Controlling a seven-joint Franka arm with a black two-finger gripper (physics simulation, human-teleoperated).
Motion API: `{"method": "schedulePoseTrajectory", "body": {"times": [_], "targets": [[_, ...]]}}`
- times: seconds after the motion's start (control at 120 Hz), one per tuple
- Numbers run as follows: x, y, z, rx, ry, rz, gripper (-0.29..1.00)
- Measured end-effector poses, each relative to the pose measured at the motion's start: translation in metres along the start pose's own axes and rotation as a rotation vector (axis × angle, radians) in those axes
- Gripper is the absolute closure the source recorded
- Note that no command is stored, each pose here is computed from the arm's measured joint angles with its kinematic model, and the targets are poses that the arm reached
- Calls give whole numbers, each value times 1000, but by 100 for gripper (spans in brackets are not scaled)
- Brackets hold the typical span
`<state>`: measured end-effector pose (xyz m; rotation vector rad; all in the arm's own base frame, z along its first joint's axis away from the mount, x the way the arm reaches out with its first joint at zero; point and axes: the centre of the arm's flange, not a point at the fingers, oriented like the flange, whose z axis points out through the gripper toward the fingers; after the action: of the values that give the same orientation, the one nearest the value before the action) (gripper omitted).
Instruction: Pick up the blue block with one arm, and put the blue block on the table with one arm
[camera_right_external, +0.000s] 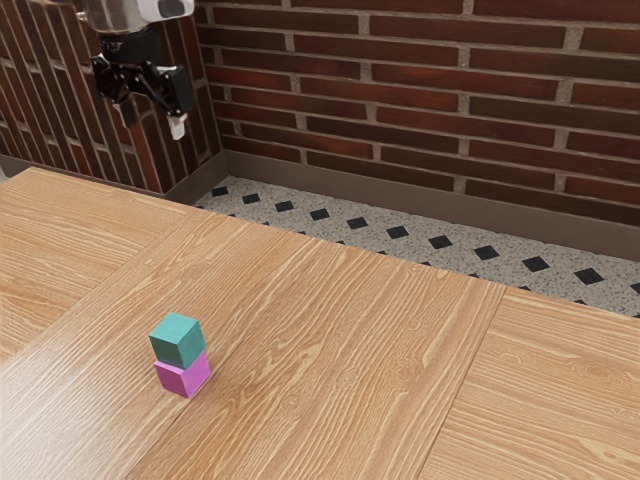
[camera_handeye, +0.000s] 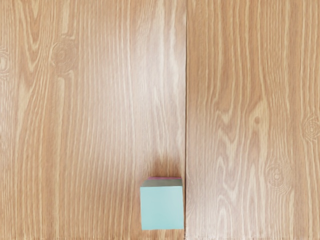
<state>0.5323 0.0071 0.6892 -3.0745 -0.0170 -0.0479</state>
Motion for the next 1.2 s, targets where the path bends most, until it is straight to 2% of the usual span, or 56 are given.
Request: {"method": "schedulePoseTrajectory", "body": {"times": [0.183,0.275,0.342,0.5,0.7,0.733,0.808,0.892,0.983,1.2], "targets": [[-5,-8,-2,12,-29,-17,0],[-22,-16,-74,9,93,-37,0],[-30,-16,-94,7,114,-40,0],[-17,9,-76,2,51,6,0],[-11,47,-63,-2,17,79,0],[-11,53,-54,-4,5,89,0],[-23,65,1,6,-80,113,0],[-34,80,51,1,-118,139,0],[-41,87,96,15,-124,153,0],[-70,62,184,38,-123,99,0]]}}
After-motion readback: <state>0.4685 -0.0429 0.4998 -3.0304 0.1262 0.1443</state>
